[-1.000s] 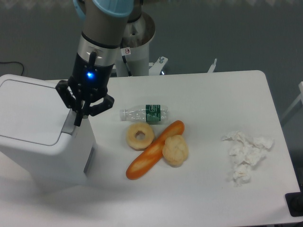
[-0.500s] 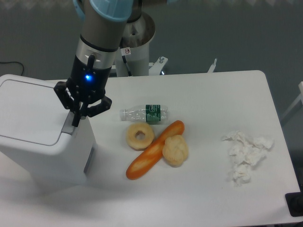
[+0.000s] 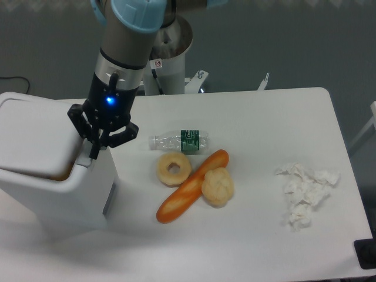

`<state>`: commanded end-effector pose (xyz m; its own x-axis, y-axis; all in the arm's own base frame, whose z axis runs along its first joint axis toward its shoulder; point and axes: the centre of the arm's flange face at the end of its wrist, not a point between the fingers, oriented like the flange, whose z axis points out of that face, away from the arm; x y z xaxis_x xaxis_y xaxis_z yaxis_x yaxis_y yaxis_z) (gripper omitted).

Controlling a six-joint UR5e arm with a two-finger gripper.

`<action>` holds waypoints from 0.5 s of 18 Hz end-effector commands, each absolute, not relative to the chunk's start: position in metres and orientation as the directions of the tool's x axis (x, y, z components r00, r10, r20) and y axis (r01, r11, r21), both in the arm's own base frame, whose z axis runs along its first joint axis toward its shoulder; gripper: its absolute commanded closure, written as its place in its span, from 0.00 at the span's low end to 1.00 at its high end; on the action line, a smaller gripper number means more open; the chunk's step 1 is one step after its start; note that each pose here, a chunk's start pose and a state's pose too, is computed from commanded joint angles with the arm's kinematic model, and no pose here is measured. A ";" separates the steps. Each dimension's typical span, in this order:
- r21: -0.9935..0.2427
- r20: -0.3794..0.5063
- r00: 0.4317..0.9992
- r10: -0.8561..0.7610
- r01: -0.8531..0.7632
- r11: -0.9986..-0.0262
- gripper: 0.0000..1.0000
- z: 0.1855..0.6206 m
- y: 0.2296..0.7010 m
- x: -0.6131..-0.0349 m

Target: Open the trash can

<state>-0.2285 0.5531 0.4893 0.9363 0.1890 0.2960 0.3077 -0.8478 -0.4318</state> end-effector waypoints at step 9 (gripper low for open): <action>-0.456 0.276 0.943 0.187 0.300 -0.838 0.12 0.505 0.550 -0.229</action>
